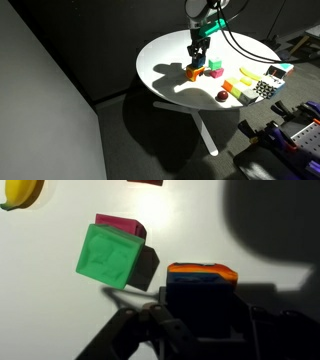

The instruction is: Put the blue block on the orange plushy cube

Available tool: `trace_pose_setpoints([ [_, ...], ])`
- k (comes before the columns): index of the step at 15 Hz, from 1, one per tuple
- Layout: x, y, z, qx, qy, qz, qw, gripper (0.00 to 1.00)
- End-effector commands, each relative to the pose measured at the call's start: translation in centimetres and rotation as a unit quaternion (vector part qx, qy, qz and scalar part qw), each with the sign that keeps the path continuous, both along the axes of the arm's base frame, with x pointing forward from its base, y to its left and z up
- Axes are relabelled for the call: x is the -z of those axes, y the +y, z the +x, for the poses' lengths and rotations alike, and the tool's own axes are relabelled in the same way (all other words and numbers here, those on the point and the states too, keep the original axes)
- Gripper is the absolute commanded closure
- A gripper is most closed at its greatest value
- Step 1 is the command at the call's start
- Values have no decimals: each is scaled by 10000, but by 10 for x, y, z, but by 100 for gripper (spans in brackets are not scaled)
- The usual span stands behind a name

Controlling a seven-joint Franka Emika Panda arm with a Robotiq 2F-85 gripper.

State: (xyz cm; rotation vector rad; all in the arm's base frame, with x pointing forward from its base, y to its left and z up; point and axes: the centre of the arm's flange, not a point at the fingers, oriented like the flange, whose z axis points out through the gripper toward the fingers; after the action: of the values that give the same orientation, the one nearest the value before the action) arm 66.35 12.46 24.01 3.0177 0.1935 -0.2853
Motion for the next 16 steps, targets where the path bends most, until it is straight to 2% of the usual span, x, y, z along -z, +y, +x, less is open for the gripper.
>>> trace_pose_setpoints([
  [1,1,5,11,5,46,-91,9999,69],
  [4,6,5,12,-11,69,-82,9999,69],
  [5,8,6,12,-13,77,-80,9999,64],
  [6,9,6,12,-14,85,-79,9999,34],
  [7,9,6,12,-15,89,-77,9999,19],
  [9,7,6,10,-28,90,-58,9999,4],
  [11,3,7,6,-43,85,-52,9999,0],
  [16,-8,6,-6,-13,97,-73,9999,0],
])
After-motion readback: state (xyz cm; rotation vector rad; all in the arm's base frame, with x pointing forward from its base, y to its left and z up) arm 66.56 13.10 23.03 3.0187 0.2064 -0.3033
